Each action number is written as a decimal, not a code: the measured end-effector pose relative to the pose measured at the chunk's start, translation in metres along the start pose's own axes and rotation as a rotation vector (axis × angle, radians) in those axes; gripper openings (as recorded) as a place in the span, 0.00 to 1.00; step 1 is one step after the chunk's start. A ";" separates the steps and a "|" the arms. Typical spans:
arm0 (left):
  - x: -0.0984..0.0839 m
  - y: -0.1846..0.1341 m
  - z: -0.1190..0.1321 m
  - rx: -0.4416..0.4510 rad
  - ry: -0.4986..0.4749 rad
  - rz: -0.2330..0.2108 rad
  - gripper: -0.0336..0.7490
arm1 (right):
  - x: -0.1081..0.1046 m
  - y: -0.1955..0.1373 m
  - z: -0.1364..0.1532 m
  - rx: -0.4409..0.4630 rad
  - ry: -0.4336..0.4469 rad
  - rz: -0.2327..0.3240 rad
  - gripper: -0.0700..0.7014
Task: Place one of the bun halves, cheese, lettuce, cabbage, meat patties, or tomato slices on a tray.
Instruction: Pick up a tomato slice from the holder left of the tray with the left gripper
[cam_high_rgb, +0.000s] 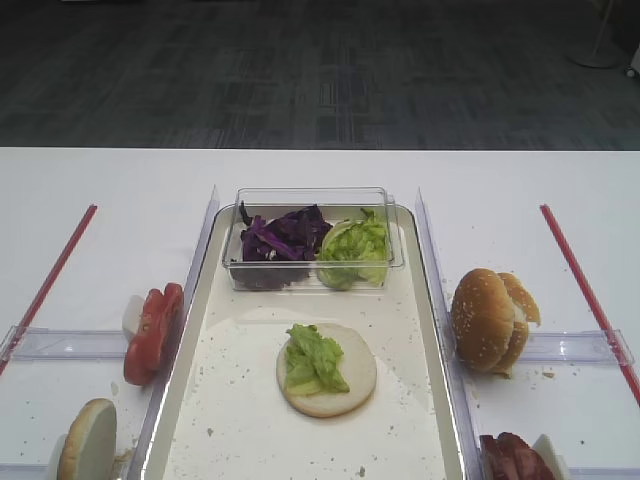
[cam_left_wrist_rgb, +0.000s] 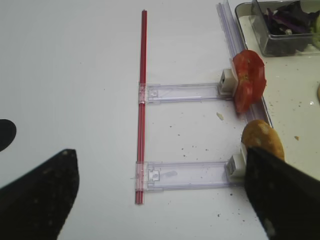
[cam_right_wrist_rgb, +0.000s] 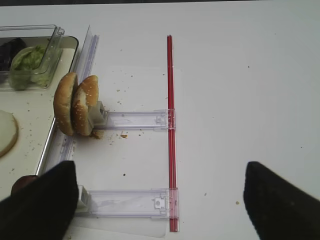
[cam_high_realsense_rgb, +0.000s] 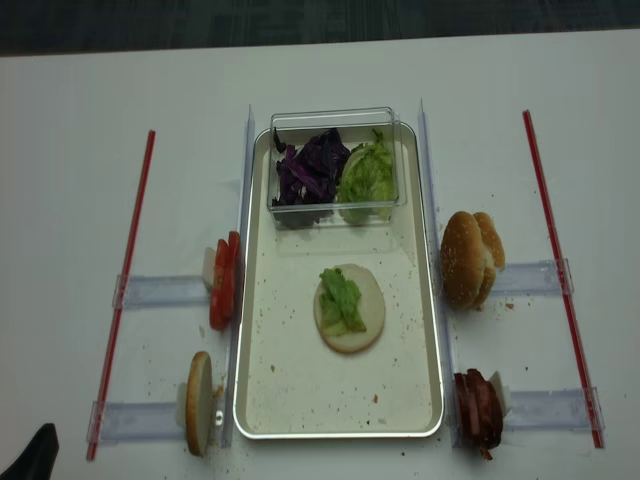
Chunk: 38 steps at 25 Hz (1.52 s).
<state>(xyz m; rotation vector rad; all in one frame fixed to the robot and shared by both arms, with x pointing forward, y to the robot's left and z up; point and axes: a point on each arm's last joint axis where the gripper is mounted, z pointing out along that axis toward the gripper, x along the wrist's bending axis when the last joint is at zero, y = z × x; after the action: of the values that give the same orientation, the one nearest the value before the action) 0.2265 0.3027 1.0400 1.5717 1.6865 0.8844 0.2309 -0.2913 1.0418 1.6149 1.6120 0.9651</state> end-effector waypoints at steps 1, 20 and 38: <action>0.000 0.000 0.000 0.000 0.000 0.000 0.83 | 0.000 0.000 0.000 0.000 0.000 0.000 0.97; 0.000 0.000 0.000 0.000 0.000 0.000 0.83 | 0.000 0.000 0.000 0.000 0.000 0.000 0.97; 0.000 0.007 0.011 0.099 0.004 0.002 0.83 | 0.000 0.000 0.000 0.000 0.000 0.004 0.97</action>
<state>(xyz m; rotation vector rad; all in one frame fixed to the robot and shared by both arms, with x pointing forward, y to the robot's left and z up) 0.2393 0.3031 1.0400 1.6377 1.7556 0.8159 0.2309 -0.2913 1.0418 1.6186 1.6094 0.9671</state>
